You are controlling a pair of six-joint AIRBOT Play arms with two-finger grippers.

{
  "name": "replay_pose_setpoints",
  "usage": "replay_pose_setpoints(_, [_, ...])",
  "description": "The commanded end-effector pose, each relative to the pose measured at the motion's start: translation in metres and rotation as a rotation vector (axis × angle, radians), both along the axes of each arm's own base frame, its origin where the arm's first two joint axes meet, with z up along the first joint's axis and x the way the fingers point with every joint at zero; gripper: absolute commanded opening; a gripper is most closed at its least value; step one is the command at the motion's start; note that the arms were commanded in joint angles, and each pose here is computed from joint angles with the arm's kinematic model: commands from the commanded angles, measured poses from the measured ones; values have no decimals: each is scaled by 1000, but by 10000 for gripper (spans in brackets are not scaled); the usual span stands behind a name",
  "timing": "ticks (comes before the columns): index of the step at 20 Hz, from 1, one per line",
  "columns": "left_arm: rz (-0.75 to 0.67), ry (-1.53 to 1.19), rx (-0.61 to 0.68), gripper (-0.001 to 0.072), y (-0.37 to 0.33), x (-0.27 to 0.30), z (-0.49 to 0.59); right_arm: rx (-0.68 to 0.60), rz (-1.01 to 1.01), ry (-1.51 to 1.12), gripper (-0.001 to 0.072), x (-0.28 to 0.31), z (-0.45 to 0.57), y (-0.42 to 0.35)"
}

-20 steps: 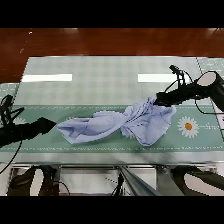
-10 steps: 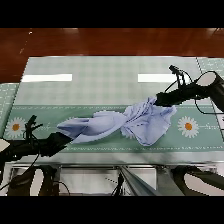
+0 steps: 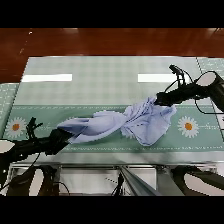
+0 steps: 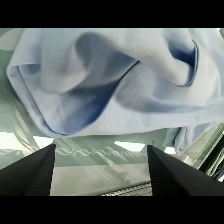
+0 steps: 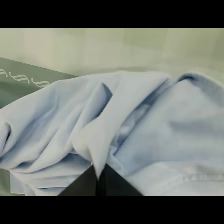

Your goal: Fold the shirts.

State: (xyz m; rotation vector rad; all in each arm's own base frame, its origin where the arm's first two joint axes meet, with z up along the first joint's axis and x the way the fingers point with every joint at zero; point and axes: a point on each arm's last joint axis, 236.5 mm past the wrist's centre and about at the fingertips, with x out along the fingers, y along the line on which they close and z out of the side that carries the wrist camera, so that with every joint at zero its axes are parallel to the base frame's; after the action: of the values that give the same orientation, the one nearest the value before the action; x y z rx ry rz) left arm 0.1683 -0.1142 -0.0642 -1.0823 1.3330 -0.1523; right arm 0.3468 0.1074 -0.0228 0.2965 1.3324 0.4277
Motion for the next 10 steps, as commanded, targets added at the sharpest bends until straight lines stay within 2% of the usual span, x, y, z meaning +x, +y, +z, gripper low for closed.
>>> replay_pose_setpoints(1, [14,38,-13,674,0,0,-7,1,-7,-14,19,4,1,0])
replay_pose_setpoints(10, [21,136,-27,674,3,-4,-27,0,-10,-19,19,5,1,0])
